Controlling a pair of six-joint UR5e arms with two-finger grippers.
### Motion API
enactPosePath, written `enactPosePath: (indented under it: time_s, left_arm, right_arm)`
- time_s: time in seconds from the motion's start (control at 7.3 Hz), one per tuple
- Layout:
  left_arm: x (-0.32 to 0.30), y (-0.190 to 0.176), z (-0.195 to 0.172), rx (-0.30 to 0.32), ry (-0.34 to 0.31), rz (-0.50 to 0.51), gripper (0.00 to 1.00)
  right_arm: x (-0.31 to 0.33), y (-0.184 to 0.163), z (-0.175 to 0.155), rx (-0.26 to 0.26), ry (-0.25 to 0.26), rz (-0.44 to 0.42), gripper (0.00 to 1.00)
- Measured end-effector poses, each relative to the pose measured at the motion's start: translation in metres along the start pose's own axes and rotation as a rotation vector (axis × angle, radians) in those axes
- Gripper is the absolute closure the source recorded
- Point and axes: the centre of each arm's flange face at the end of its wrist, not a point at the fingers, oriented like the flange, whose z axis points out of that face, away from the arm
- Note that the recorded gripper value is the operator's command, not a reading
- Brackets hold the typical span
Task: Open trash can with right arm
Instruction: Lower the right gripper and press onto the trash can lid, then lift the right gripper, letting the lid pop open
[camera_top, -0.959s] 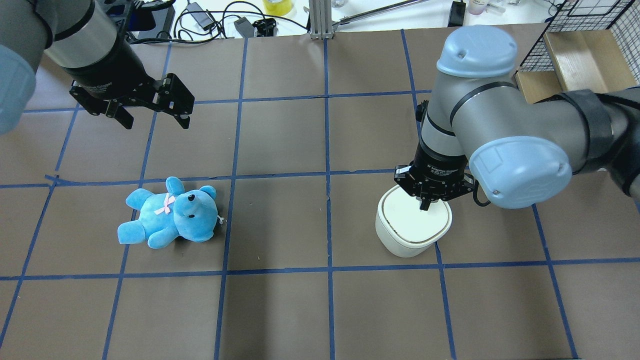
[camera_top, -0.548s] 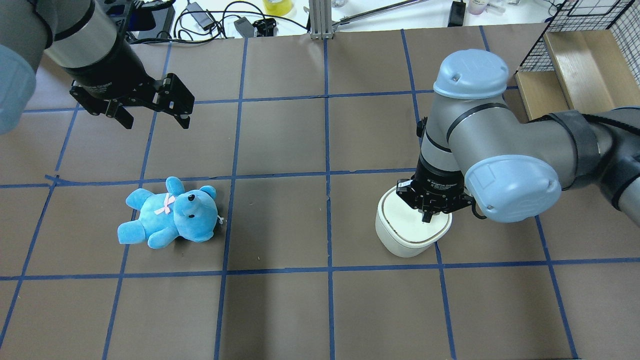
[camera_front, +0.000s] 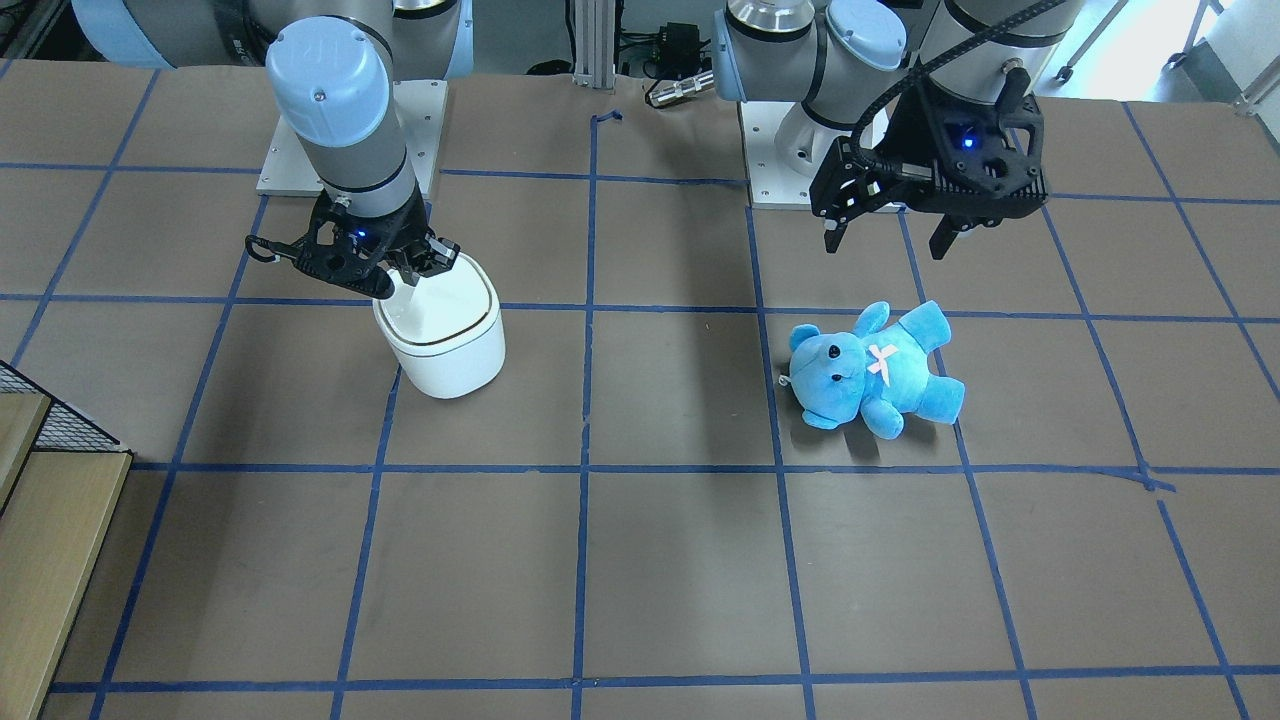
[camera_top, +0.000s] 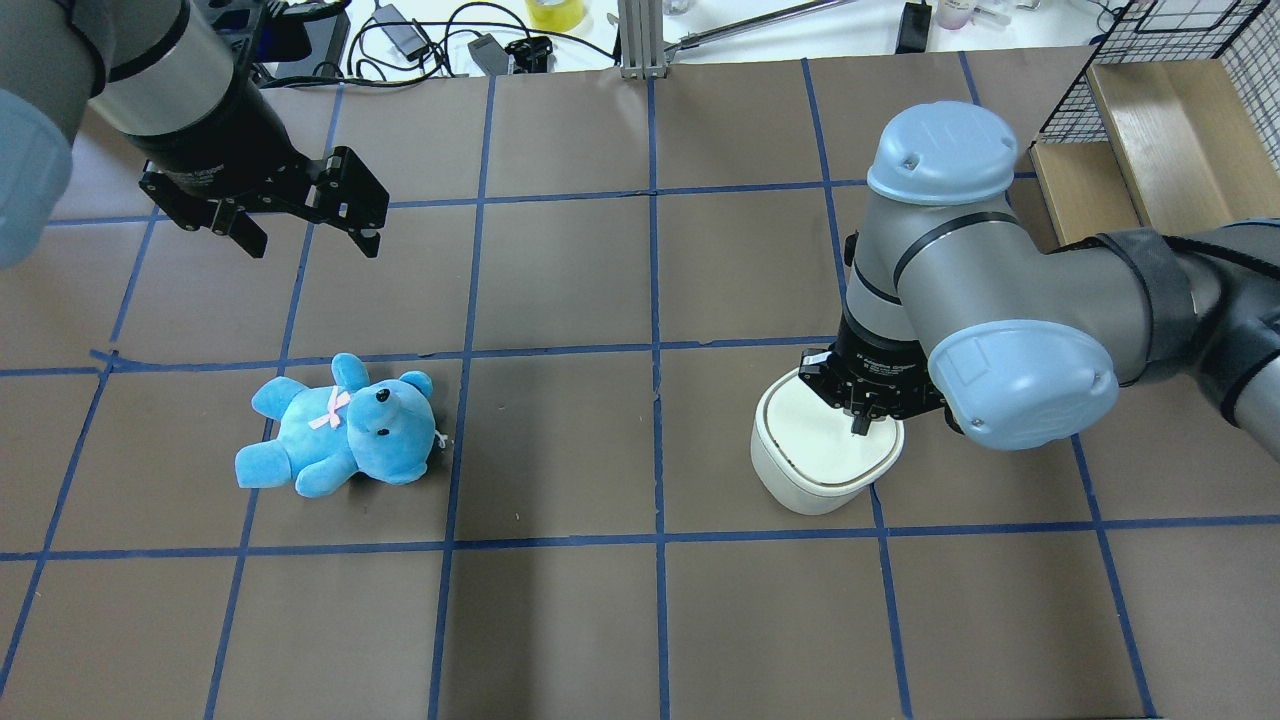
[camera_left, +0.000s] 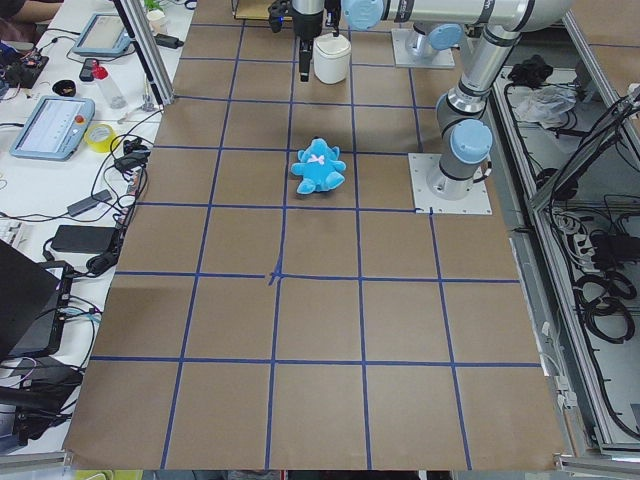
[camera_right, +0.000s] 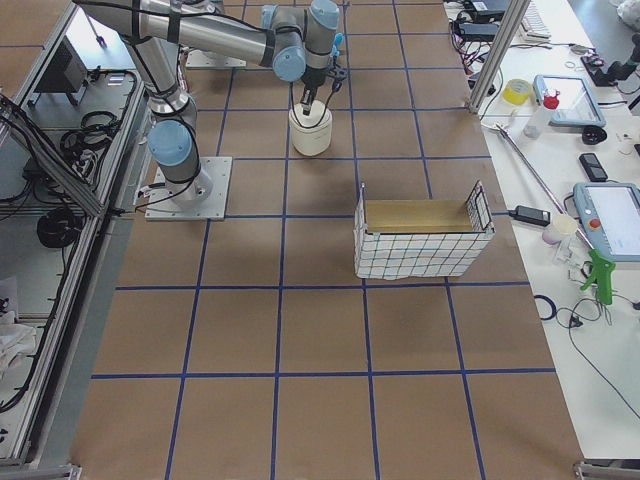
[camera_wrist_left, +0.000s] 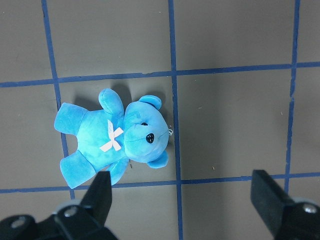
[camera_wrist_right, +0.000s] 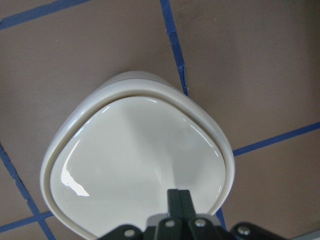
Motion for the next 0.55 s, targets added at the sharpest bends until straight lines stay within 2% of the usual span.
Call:
enactPosePath:
  time_s: [0.27, 0.55]
  left_arm:
    - [0.000, 0.000, 0.000, 0.000, 0.000, 0.000, 0.00]
    - [0.000, 0.000, 0.000, 0.000, 0.000, 0.000, 0.00]
  right_arm:
    - [-0.001, -0.001, 0.001, 0.011, -0.005, 0.006, 1.00]
    - [-0.001, 0.000, 0.017, 0.005, -0.005, 0.012, 1.00]
